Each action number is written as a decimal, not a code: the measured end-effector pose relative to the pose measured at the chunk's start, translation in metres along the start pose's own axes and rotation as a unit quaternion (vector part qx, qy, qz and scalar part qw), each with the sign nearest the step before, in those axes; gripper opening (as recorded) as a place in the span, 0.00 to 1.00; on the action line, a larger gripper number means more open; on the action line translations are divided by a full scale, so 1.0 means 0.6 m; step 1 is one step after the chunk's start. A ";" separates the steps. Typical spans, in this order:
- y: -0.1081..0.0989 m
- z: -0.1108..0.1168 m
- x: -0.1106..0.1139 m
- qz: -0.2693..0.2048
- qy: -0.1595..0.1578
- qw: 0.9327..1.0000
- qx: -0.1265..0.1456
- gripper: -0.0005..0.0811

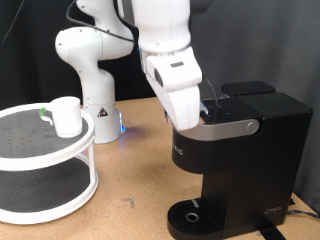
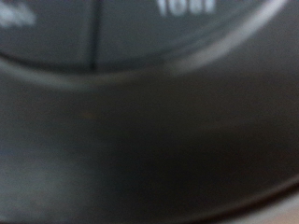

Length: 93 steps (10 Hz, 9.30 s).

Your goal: Make a cup of coffee with the keurig machine

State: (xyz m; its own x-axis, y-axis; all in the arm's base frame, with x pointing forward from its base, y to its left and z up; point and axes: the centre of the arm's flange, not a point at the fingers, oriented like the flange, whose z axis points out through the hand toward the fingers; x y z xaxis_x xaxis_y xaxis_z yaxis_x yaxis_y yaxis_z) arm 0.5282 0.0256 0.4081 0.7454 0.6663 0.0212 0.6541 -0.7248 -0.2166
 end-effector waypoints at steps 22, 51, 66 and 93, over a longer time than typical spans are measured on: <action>0.006 -0.040 -0.053 -0.046 0.096 0.988 0.110 0.01; 0.002 -0.066 -0.405 -0.019 0.309 0.935 0.171 0.01; 0.012 -0.056 -0.589 0.065 0.310 0.931 0.181 0.01; 0.038 0.074 -0.691 0.099 0.315 0.937 0.115 0.64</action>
State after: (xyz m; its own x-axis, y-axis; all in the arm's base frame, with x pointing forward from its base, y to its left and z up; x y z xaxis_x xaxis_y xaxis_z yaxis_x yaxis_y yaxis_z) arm 0.2283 -0.2593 0.3510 0.8243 0.2356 0.5148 0.5045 -0.7182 -0.4792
